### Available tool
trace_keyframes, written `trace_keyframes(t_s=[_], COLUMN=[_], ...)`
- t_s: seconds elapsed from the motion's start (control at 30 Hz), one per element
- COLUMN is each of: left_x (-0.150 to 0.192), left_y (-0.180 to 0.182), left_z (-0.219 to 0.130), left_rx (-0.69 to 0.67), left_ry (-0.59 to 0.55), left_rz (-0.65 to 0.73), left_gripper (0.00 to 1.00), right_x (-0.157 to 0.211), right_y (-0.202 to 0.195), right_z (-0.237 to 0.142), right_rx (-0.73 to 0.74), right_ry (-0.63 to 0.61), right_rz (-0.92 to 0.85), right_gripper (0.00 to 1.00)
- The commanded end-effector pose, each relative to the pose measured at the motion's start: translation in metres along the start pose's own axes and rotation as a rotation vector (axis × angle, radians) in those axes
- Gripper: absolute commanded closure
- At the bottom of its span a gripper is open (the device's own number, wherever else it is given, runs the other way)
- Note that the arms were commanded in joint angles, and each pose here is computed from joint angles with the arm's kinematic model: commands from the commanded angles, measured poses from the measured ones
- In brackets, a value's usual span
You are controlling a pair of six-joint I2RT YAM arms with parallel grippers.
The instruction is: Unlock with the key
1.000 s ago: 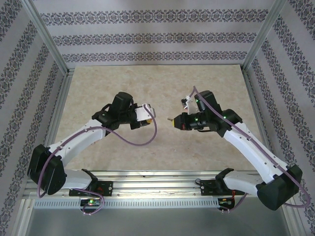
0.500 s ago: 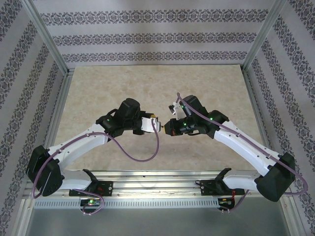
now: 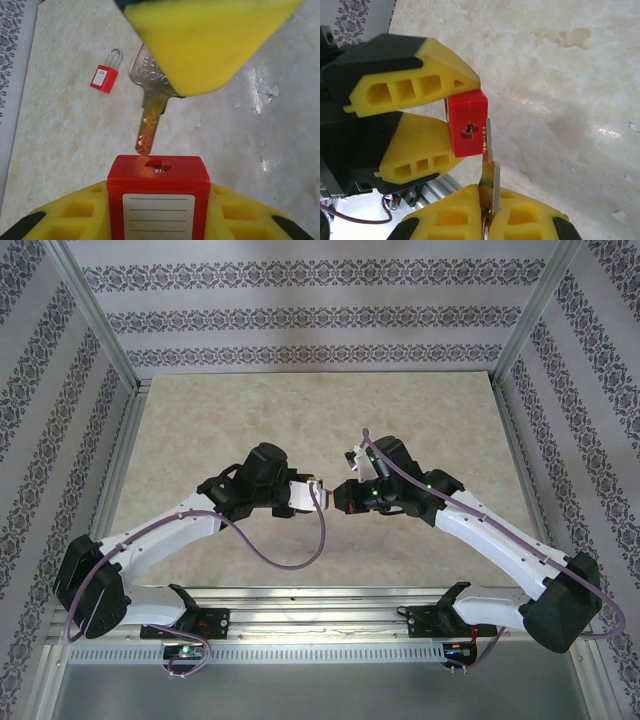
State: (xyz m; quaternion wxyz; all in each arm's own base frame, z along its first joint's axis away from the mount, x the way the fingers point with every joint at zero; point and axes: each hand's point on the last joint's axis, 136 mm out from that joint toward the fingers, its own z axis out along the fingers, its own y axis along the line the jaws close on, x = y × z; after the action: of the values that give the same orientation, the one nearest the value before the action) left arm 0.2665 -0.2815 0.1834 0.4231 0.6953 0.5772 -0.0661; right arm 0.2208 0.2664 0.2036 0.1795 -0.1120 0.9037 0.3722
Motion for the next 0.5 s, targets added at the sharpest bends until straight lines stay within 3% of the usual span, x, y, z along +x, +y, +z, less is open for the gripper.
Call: trace_keyframes(t_s=[0.0, 0.47], left_x=[-0.017, -0.015], left_y=[0.001, 0.006], left_z=[-0.002, 0.002], left_rx=[-0.016, -0.032], left_ry=[-0.065, -0.059], left_rz=[0.001, -0.04], left_gripper=[1.0, 1.0], right_x=[-0.006, 0.011], right_y=[0.008, 0.013], right_z=[0.002, 0.003], right_rx=[-0.057, -0.116], right_ry=[-0.02, 0.016], right_rz=[0.001, 0.013], right_gripper=[1.0, 1.0])
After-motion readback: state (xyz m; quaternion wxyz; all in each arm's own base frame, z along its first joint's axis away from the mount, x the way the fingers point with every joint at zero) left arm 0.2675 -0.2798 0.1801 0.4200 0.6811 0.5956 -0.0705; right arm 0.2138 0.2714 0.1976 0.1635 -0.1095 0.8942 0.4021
